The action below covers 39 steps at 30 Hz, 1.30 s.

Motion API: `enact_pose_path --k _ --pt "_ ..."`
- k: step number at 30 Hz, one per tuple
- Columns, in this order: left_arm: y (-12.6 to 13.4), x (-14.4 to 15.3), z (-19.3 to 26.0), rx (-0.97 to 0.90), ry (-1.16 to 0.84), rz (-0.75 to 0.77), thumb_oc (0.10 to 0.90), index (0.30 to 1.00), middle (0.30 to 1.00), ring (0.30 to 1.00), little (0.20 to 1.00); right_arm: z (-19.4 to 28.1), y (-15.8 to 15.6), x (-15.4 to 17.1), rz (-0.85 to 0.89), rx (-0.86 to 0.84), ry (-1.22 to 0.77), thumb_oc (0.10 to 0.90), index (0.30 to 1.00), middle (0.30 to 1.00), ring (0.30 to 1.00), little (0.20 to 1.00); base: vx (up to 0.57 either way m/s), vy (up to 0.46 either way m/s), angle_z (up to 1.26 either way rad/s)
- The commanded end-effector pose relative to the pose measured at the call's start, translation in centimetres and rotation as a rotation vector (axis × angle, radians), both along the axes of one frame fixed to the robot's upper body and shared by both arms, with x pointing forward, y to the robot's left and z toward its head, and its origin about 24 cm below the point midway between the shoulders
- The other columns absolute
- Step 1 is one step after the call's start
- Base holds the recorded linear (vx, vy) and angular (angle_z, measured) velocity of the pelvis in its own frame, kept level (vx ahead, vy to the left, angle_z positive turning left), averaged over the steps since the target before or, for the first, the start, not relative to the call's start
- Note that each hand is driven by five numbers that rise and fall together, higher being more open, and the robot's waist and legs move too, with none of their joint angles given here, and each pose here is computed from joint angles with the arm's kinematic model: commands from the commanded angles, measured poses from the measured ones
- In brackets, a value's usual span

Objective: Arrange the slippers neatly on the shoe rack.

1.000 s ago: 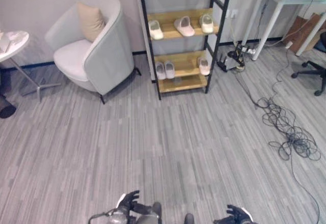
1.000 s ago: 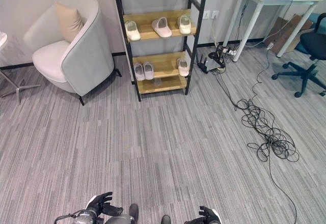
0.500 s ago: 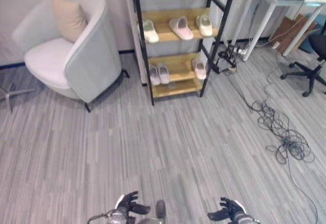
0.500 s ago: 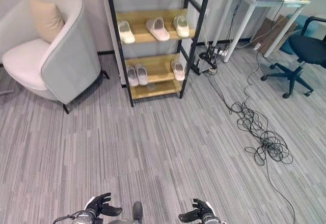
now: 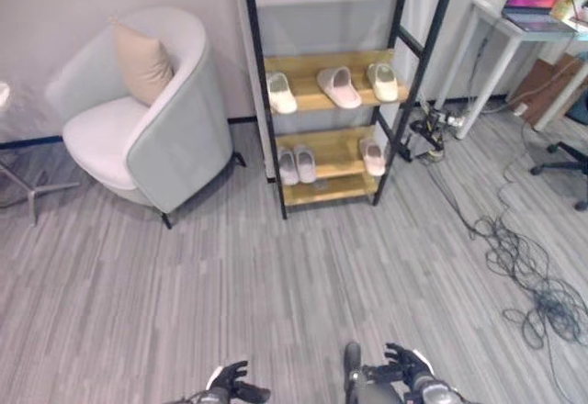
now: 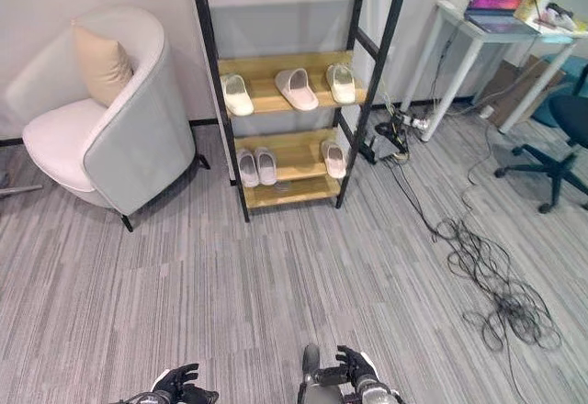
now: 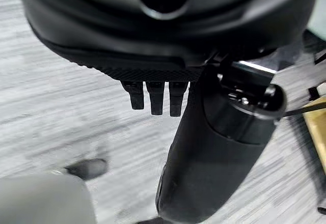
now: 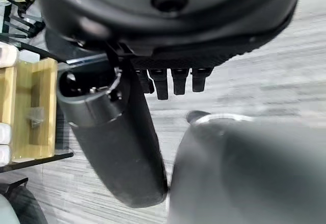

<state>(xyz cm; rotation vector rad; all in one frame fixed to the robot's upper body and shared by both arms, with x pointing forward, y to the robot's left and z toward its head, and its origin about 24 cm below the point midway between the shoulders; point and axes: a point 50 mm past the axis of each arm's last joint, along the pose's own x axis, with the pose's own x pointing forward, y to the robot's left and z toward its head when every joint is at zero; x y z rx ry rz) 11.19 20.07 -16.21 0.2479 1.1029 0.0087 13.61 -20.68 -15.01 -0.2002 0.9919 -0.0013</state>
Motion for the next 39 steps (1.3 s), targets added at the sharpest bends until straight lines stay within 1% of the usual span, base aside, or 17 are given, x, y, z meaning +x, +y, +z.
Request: enact_pose_path --k 1,3,7,13,19,22,24,30,39 --pt "-0.8 2.1 0.6 -0.021 -0.083 -0.032 0.800 0.900 0.900 0.900 0.900 0.6 -1.5 0.6 -0.002 -0.045 -0.041 0.800 0.900 0.900 0.900 0.900 0.07 -0.132 0.12" --pt "-1.1 3.0 0.9 -0.029 -0.112 -0.035 0.800 0.900 0.900 0.900 0.900 0.9 -1.7 1.1 -0.021 -0.045 -0.064 0.800 0.900 0.900 0.900 0.900 0.11 -0.202 -0.02" --pt "-1.5 3.4 1.0 -0.035 -0.123 -0.048 0.800 0.900 0.900 0.900 0.900 1.0 -2.0 1.3 -0.049 -0.044 -0.066 0.800 0.900 0.900 0.900 0.900 0.24 -0.126 -0.03" --pt "-1.3 3.1 0.9 -0.026 -0.111 -0.064 0.800 0.900 0.900 0.900 0.900 0.9 -1.9 1.0 -0.057 -0.043 -0.067 0.800 0.900 0.900 0.900 0.900 0.30 -0.016 0.15" --pt "-0.4 1.2 0.4 -0.018 -0.053 -0.030 0.800 0.900 0.900 0.900 0.900 0.5 -1.1 0.5 -0.039 -0.016 -0.052 0.800 0.900 0.900 0.900 0.900 0.32 0.077 -0.37" --pt "-0.4 1.1 0.4 -0.020 -0.054 -0.024 0.800 0.900 0.900 0.900 0.900 0.4 -0.9 0.5 -0.027 -0.011 -0.044 0.800 0.900 0.900 0.900 0.900 0.24 0.115 -0.38" --pt "-0.2 1.8 0.7 -0.024 -0.080 -0.014 0.800 0.900 0.900 0.900 0.900 0.5 -0.6 0.8 -0.023 0.004 -0.048 0.800 0.900 0.900 0.900 0.900 0.27 0.130 -0.16" --pt "0.0 2.2 0.8 -0.025 -0.092 -0.014 0.800 0.900 0.900 0.900 0.900 0.6 -0.2 1.2 -0.027 0.018 -0.069 0.800 0.900 0.900 0.900 0.900 0.25 0.054 0.14" --pt "-0.2 1.6 0.6 -0.020 -0.071 -0.010 0.800 0.900 0.900 0.900 0.900 1.2 -0.2 2.2 0.005 0.018 -0.107 0.800 0.900 0.900 0.900 0.900 0.34 -0.155 0.24"
